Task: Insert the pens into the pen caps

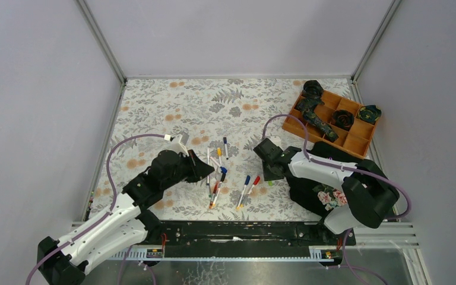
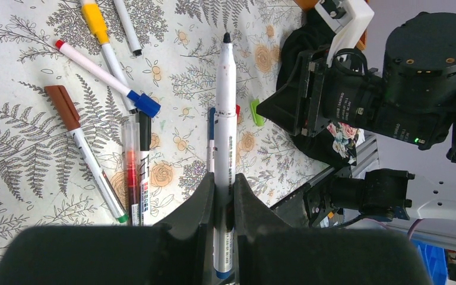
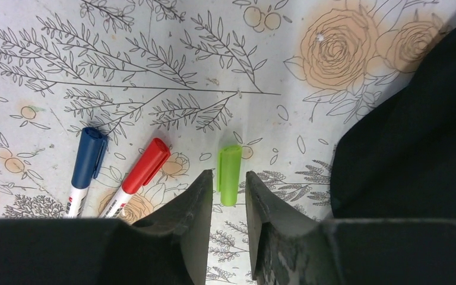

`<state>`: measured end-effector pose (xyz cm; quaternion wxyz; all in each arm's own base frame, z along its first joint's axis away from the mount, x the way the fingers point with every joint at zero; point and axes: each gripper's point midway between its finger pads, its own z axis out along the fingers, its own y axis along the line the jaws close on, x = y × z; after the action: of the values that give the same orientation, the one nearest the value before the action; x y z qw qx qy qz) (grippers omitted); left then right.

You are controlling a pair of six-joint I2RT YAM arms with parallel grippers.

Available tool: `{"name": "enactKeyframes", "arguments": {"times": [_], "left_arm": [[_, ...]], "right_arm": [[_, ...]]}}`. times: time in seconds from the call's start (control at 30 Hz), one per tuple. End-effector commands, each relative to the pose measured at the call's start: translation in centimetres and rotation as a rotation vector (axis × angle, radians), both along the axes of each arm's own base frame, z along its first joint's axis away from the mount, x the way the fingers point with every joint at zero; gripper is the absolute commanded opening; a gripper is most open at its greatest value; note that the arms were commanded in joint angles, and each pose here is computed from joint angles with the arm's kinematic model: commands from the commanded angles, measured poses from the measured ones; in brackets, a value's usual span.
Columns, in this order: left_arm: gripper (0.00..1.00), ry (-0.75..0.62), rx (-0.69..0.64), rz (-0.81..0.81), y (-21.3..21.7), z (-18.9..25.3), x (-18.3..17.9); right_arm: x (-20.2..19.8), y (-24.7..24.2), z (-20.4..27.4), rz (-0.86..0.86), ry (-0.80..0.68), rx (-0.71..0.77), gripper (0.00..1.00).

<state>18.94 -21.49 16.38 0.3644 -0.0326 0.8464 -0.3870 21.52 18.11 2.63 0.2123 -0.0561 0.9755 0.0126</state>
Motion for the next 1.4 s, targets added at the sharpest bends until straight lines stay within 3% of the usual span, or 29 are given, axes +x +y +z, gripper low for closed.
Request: {"name": "enactKeyframes", "arguments": {"times": [0.0,0.4,0.67,0.77,1.13,1.37], "left_arm": [[0.00,-0.004,0.004,0.020,0.4,0.0,0.1],[0.00,-0.004,0.001,0.016,0.3,-0.1,0.2],[0.00,-0.002,-0.029,-0.019,-0.4,-0.5,-0.1],[0.00,-0.026,-0.083,-0.044,-1.0,-0.1,-0.3],[0.00,-0.209,-0.279,-0.175,-2.8,4.4,-1.7],[0.00,-0.244,-0.307,-0.288,-3.7,5.7,-3.1]], "right_arm": [[0.4,0.6,0.1,-0.009,0.005,0.027,0.32],[-0.2,-0.2,-2.4,-0.011,0.047,-0.029,0.25],[-0.2,0.0,-1.2,-0.008,0.039,-0.008,0.01],[0.6,0.8,1.4,-0.008,-0.004,0.051,0.00],[2.4,7.7,15.7,0.067,-0.296,0.618,0.00],[1.1,11.7,22.9,0.146,-0.361,1.027,0.00]]}}
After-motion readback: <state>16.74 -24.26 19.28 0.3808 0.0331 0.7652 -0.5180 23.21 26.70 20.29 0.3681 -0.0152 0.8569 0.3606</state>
